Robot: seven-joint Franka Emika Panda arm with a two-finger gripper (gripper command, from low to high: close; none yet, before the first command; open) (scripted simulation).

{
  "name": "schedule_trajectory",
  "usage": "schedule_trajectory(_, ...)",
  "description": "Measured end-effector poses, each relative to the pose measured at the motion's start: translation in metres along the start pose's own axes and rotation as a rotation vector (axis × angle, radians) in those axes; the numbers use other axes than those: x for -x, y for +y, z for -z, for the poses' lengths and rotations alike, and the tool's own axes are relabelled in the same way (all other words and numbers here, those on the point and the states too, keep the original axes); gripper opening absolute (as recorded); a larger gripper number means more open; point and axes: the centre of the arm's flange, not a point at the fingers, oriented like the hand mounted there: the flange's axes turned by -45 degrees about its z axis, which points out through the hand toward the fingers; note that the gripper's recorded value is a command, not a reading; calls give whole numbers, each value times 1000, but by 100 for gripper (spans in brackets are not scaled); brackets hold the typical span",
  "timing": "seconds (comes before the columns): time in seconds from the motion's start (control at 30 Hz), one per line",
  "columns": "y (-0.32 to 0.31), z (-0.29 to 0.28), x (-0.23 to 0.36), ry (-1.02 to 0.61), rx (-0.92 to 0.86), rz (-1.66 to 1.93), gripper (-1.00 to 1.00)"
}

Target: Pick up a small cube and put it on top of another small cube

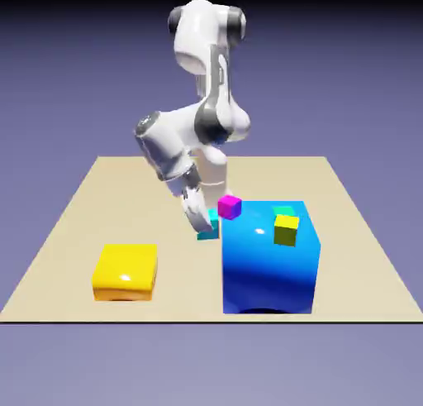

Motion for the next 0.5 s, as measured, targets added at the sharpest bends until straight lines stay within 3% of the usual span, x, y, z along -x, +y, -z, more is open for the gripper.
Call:
schedule_trajectory(0.2,-42,36,122,1,22,23,-100)
schedule_trajectory(0.33,-42,-9,95,0,4,-12,-100)
schedule_trajectory(0.37,-41,-23,94,1,4,-12,100)
schedule_trajectory(0.5,-41,-11,148,0,50,81,100)
